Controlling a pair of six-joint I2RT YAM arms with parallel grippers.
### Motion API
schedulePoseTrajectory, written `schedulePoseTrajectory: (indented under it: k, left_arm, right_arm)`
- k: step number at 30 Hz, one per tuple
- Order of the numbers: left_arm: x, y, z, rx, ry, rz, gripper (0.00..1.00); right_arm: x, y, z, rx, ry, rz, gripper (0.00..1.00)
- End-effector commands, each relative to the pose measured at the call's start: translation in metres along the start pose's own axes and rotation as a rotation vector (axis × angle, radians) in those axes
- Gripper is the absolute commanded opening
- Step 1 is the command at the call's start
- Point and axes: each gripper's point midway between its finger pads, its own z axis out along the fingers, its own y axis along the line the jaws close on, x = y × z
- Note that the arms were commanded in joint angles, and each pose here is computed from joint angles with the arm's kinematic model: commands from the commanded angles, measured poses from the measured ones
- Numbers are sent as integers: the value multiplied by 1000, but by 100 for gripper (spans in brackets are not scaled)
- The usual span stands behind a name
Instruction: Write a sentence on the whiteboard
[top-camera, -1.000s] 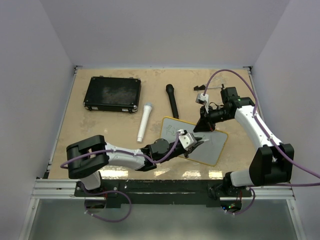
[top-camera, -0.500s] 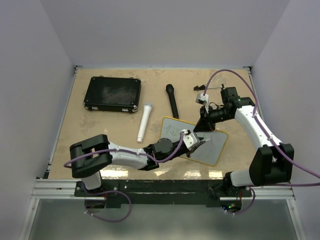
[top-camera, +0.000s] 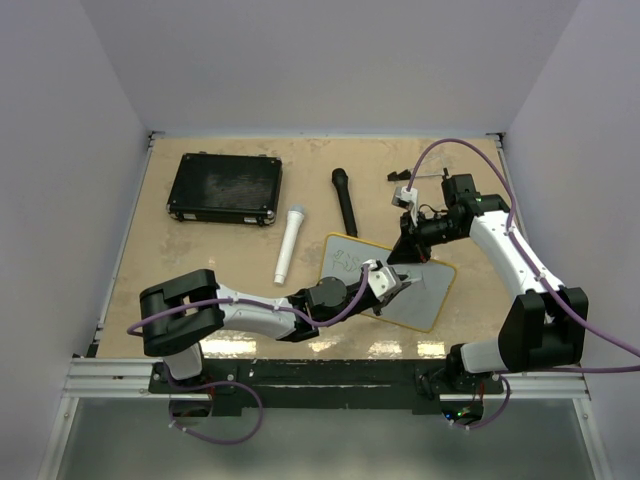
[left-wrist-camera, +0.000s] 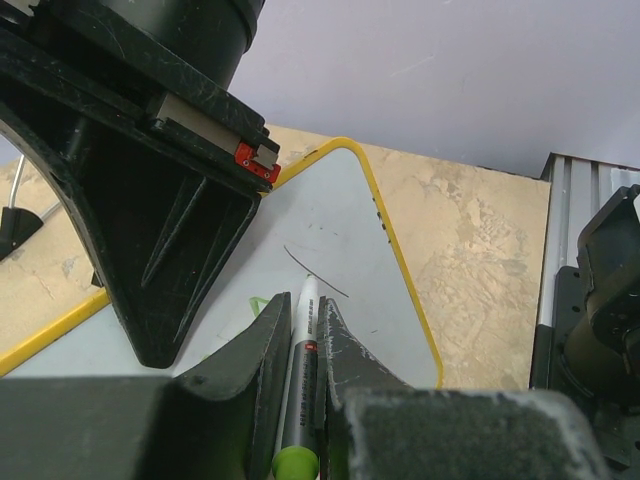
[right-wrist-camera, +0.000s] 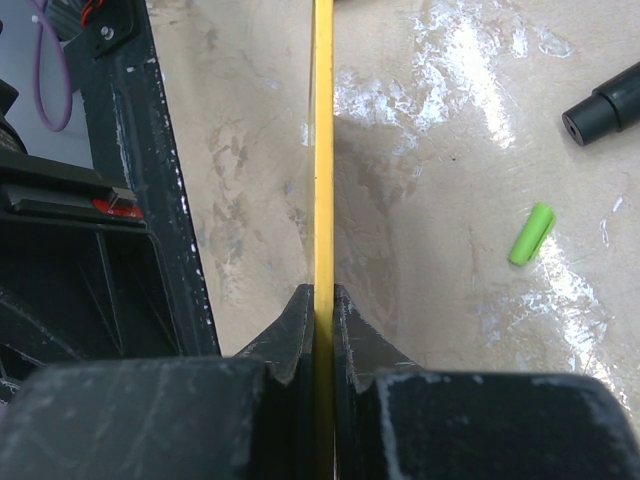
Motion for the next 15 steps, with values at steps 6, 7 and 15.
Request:
schedulePoseTrajectory:
  k: [6,7,15]
  left_arm:
    - [-27,17,0,-74,-70,27,0]
    - [-26,18,-1,-75,-68,28,0]
    - [-29,21,-6,-85,-76,24,0]
  right_arm:
    - [-12,4,-3,-6,-51,-96,0]
    - [-12,4,-3,-5,-52,-94,0]
    - [-12,4,-3,-3,-51,-97,0]
